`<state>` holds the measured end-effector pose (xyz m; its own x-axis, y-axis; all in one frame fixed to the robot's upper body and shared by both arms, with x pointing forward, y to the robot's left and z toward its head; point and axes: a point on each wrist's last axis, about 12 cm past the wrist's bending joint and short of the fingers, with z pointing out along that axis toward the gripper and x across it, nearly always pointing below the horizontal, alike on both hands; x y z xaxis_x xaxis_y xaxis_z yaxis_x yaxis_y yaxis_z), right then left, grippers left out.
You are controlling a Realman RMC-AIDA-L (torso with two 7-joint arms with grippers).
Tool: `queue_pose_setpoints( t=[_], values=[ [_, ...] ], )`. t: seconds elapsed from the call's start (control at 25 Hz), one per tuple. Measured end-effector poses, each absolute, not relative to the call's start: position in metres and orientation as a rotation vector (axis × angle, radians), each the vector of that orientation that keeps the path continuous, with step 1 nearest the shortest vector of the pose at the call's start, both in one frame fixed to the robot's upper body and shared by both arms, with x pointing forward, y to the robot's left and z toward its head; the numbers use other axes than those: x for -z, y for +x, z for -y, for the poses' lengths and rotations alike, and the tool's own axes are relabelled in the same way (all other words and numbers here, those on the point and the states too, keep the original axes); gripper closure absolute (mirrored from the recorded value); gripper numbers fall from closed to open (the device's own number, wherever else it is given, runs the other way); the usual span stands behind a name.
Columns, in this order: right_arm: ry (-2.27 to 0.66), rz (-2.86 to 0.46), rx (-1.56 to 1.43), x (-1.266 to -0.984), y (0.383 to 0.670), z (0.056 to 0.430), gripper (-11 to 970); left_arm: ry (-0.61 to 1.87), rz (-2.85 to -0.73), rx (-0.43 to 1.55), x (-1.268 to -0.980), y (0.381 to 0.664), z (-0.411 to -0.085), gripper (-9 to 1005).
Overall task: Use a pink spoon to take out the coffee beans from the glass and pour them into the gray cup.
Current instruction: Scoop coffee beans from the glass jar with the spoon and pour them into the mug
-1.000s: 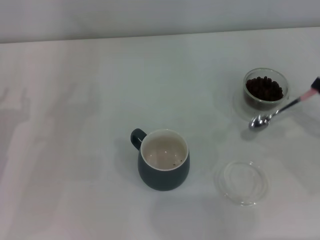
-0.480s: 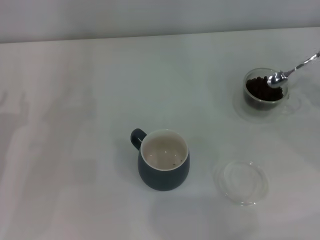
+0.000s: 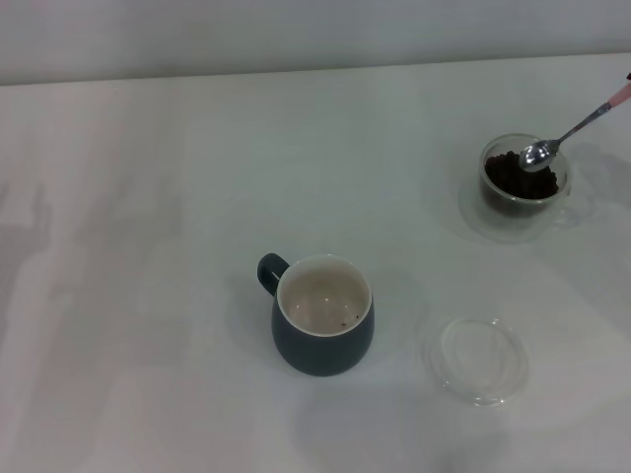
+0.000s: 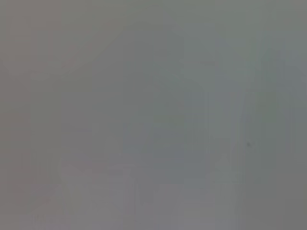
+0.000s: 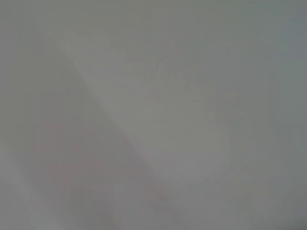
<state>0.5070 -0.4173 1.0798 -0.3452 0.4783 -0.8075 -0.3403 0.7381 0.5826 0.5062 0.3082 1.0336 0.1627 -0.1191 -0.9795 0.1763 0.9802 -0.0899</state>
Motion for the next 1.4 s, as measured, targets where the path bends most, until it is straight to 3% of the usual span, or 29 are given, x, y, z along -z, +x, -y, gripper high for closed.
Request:
queue_pose_setpoints(
  t=[0.8,1.4],
  values=[
    [0.06,-1.797,-0.726,-1.063,0.513,0.406,805,0.069,-1.404,0.199,-1.036,0.516,-0.309,553],
    [0.482,-1.805,-0.909,-1.058,0.517,0.414,799,0.077,-1.403,0.194,-1.039,0.524,-0.309,552]
  ],
)
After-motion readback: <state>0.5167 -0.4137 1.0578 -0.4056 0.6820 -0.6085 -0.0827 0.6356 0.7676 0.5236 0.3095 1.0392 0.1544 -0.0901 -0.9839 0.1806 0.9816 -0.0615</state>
